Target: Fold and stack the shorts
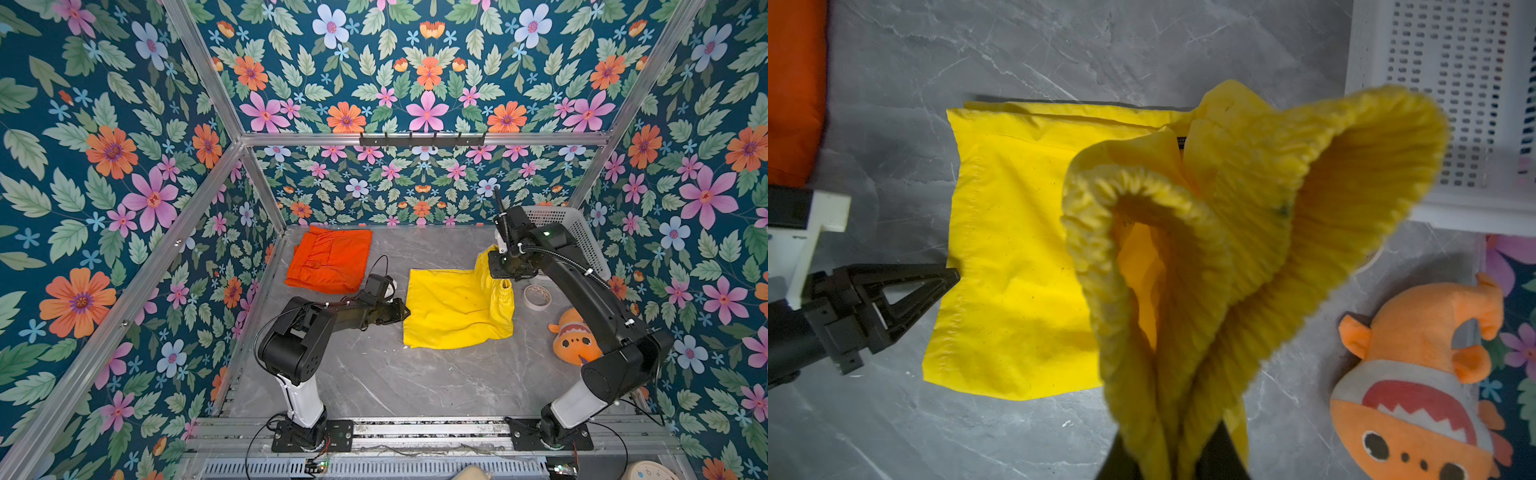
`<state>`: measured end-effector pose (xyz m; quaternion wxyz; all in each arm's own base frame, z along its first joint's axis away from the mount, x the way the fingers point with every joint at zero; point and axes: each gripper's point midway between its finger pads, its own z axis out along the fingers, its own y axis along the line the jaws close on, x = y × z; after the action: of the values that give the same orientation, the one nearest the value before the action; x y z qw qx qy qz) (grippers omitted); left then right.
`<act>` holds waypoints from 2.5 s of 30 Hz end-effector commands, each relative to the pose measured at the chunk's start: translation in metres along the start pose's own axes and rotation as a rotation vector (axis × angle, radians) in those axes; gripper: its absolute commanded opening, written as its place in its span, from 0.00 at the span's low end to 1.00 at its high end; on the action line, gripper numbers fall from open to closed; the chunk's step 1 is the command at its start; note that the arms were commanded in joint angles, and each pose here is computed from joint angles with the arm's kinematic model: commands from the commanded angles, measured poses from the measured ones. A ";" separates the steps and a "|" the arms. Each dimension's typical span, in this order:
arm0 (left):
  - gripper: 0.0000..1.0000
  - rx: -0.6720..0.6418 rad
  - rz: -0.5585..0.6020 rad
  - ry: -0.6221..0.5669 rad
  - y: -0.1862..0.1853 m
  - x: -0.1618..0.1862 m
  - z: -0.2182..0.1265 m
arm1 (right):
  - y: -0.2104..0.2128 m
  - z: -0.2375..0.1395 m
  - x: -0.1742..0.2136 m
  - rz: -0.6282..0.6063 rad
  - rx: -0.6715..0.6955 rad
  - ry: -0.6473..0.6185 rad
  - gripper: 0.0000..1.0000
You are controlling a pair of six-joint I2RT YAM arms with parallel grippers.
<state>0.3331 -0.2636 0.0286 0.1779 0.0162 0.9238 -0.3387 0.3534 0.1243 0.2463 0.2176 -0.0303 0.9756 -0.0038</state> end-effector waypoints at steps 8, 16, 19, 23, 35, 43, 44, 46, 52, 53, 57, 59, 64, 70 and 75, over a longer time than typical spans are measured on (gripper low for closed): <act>0.12 -0.030 0.010 0.035 0.011 0.015 0.011 | 0.051 0.011 -0.005 -0.172 0.176 0.014 0.12; 0.10 -0.052 0.017 0.051 0.019 0.021 0.016 | 0.106 0.020 -0.007 -0.257 0.173 0.013 0.12; 0.10 -0.047 0.017 0.048 0.018 0.021 0.016 | 0.122 0.031 -0.004 -0.271 0.151 0.034 0.12; 0.10 -0.048 0.022 0.051 0.018 0.021 0.017 | 0.140 0.051 0.004 -0.272 0.095 0.080 0.12; 0.12 -0.037 0.030 0.041 0.013 0.015 0.017 | 0.184 0.098 0.028 -0.201 -0.096 0.136 0.18; 0.28 -0.052 0.028 -0.001 0.004 0.005 -0.002 | 0.206 0.118 0.021 -0.125 -0.199 0.093 0.40; 0.32 -0.059 0.031 -0.010 0.003 0.004 -0.007 | 0.209 0.116 0.020 -0.123 -0.213 0.086 0.45; 0.40 -0.087 0.031 -0.040 0.003 0.000 -0.022 | 0.213 0.112 0.017 -0.118 -0.240 0.076 0.54; 0.56 -0.118 -0.004 -0.175 -0.001 -0.008 -0.076 | 0.220 0.080 0.007 -0.103 -0.354 0.013 0.64; 0.57 -0.111 -0.007 -0.196 -0.004 -0.009 -0.083 | 0.217 0.075 0.006 -0.101 -0.365 0.005 0.65; 0.63 -0.023 -0.044 -0.271 -0.020 -0.012 -0.101 | 0.189 0.066 0.002 -0.016 -0.430 -0.005 0.69; 0.64 0.026 -0.068 -0.296 -0.025 -0.012 -0.103 | 0.165 0.071 0.001 0.044 -0.433 -0.012 0.70; 0.68 0.084 -0.089 -0.275 -0.032 -0.007 -0.085 | 0.091 0.097 0.010 0.253 -0.488 0.027 0.70; 0.72 0.164 -0.093 -0.237 -0.043 0.002 -0.056 | 0.024 0.119 0.016 0.385 -0.513 0.008 0.72; 0.73 0.105 -0.096 -0.228 -0.031 0.012 -0.036 | 0.000 0.144 0.030 0.398 -0.477 0.083 0.73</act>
<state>0.2975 -0.2629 0.0649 0.2399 -0.0521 0.8877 -0.3896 0.3857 0.1225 0.1119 0.1701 0.1299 0.9428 0.2556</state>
